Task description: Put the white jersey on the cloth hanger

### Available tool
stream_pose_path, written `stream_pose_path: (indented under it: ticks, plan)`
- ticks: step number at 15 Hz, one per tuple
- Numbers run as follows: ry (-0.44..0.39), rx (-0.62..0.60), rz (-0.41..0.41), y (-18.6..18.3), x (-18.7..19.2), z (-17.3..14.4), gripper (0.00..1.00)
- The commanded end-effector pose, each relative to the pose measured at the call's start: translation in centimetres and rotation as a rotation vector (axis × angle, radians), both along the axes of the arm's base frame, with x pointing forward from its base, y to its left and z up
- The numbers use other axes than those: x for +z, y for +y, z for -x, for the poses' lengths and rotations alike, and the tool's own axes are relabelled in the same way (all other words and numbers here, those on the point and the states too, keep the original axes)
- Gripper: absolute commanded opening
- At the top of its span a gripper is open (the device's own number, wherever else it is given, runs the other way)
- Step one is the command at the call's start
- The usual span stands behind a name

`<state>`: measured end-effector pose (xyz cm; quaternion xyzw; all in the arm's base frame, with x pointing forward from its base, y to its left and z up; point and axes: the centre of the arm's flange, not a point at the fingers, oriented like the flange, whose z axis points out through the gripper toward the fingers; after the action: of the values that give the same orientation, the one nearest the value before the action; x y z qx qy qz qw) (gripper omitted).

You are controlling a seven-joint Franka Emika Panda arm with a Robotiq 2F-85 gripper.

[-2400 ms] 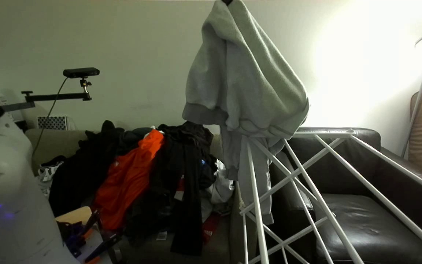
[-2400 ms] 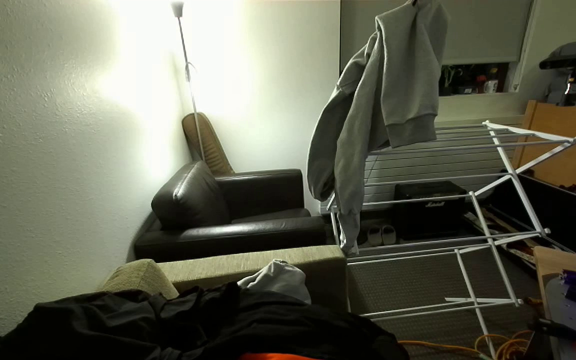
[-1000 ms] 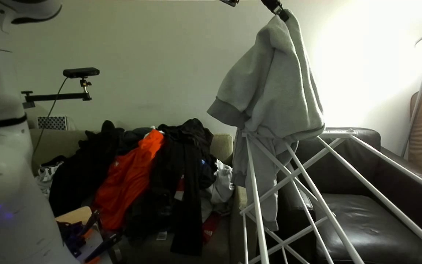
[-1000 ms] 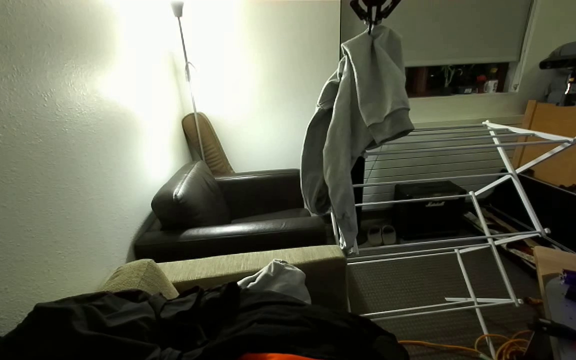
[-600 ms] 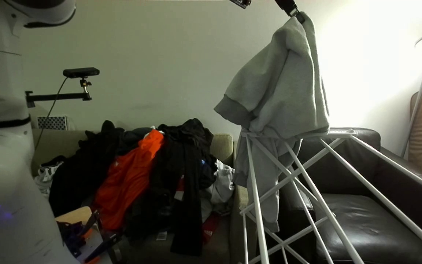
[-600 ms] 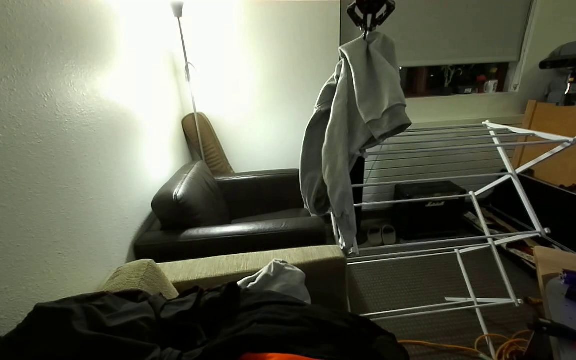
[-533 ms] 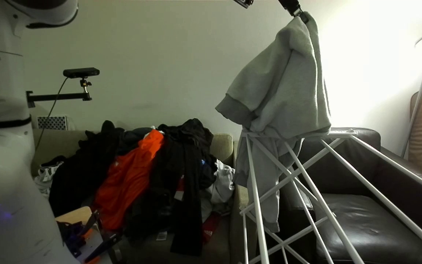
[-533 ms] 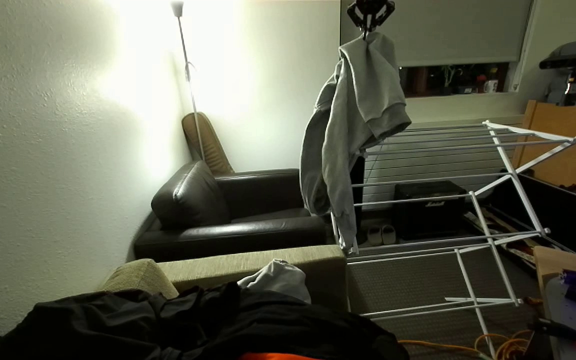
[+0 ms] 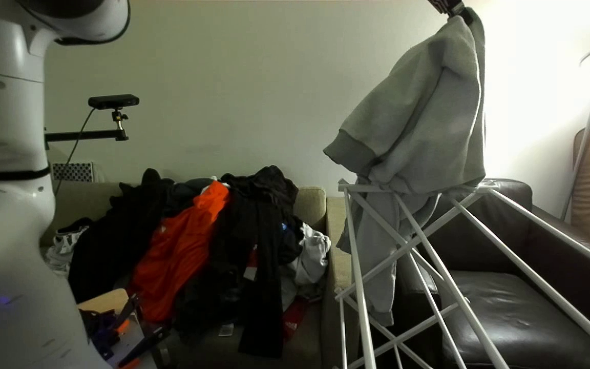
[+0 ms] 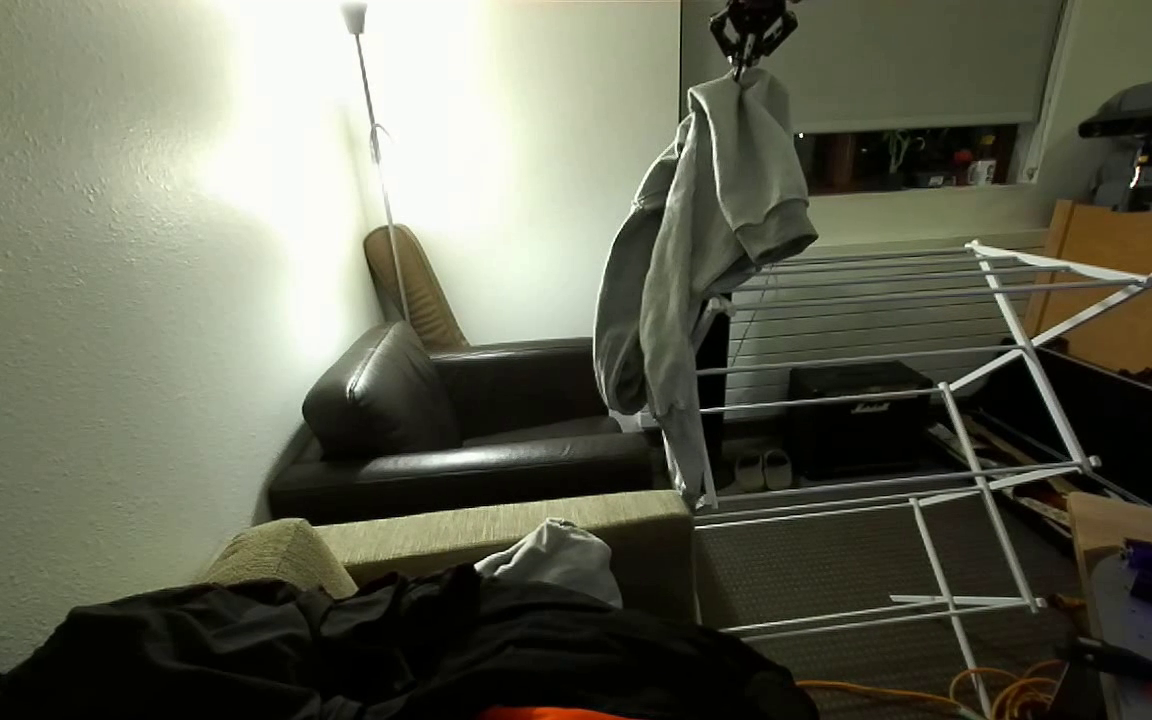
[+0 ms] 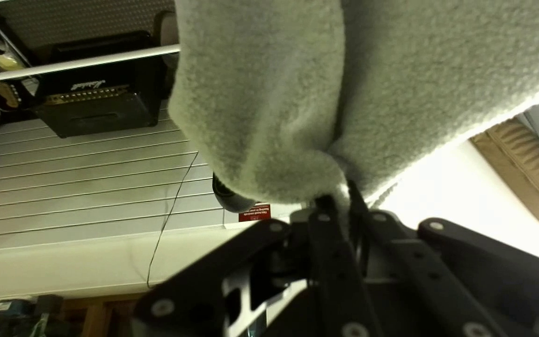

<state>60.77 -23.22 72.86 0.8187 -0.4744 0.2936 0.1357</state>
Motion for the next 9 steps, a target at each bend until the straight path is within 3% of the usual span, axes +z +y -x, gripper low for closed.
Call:
stream_pose_path:
  ticks: [1, 9]
  plan:
    - [-0.026, 0.103, -0.007, -2.5, 2.0, 0.6, 0.03]
    - [-0.032, 0.282, -0.038, -5.8, 3.4, 3.7, 0.03]
